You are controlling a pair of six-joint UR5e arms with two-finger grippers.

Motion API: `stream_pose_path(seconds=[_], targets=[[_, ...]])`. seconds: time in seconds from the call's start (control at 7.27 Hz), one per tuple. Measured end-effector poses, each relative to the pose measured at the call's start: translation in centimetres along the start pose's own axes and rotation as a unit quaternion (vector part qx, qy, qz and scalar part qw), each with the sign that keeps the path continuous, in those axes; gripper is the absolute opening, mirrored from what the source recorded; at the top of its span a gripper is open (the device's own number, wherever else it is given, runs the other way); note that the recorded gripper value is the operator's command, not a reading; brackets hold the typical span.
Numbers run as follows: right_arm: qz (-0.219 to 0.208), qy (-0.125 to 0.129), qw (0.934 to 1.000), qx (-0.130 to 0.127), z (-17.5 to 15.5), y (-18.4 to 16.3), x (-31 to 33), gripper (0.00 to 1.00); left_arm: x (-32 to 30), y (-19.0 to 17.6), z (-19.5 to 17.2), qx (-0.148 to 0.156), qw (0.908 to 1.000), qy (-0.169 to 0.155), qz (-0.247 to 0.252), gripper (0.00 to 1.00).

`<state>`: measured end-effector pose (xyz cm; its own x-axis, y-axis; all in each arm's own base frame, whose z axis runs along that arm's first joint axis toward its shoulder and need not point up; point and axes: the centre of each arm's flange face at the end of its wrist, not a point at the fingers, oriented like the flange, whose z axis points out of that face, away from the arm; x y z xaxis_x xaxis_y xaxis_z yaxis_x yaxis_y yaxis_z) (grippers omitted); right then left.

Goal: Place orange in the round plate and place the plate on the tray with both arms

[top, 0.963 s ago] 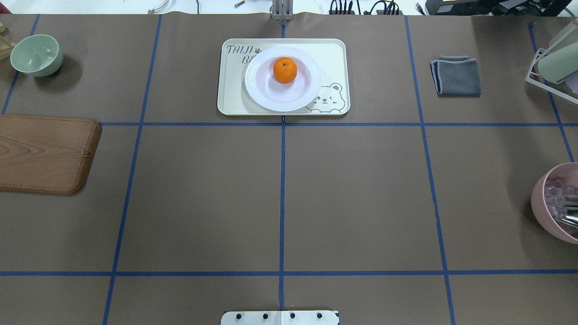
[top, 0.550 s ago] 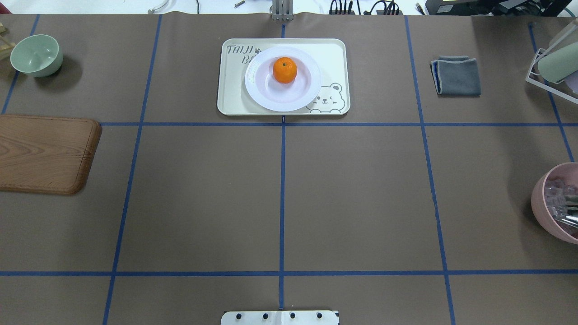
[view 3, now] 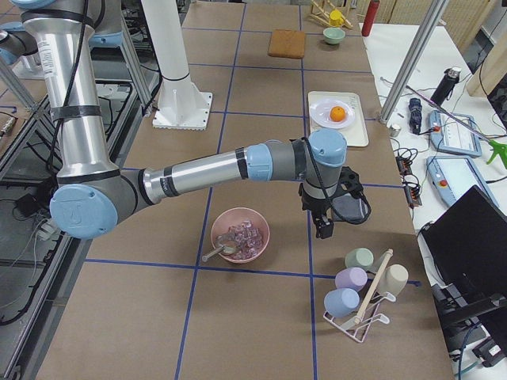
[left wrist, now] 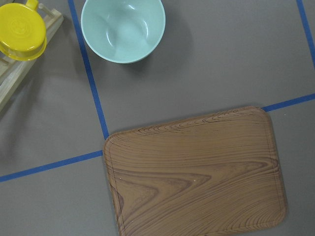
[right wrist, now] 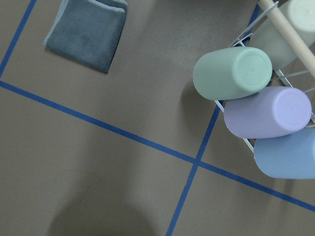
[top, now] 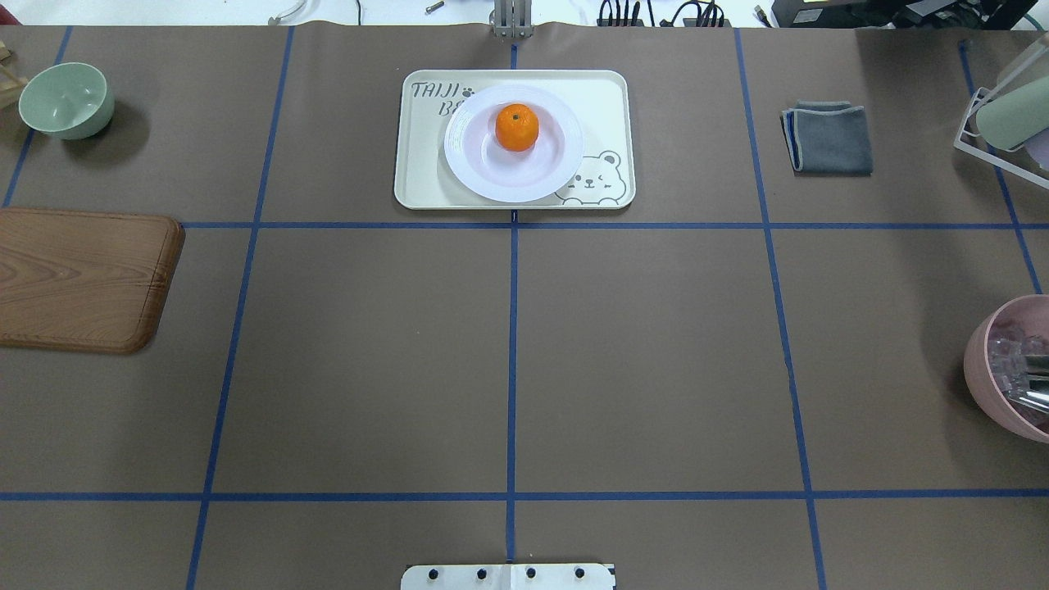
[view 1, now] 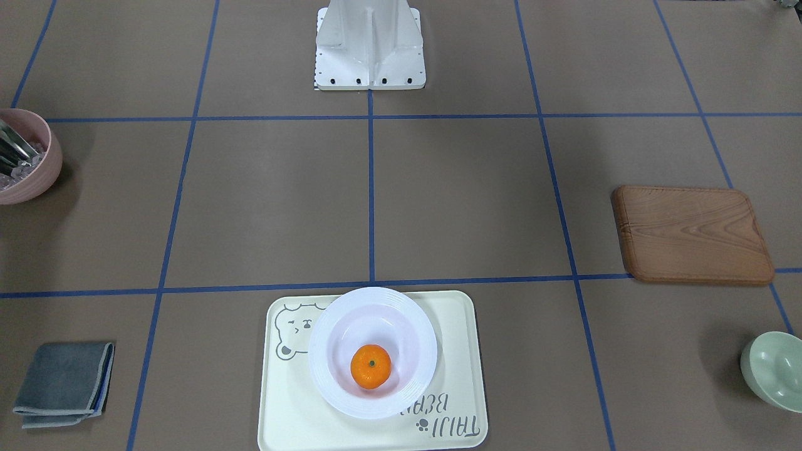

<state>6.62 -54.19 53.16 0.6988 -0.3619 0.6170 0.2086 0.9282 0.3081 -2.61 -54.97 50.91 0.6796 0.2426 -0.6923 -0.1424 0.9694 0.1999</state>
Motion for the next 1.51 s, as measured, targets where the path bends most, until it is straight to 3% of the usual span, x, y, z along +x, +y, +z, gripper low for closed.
stream_pose_path(seconds=[0.41,0.96,1.51], targets=[[-0.003,-0.007,0.9999,-0.006,0.9,-0.1,-0.7,1.00,-2.5,3.6,1.8,-0.010,0.9997,0.007,-0.020,0.98],[-0.001,-0.009,0.9999,-0.014,1.5,0.5,-0.7,1.00,-4.1,8.7,3.7,0.013,0.9999,0.004,0.000,0.98],[0.006,-0.008,0.9997,-0.023,2.3,2.2,-0.3,1.00,-3.3,8.2,3.1,0.027,0.9995,0.001,0.016,0.98]])
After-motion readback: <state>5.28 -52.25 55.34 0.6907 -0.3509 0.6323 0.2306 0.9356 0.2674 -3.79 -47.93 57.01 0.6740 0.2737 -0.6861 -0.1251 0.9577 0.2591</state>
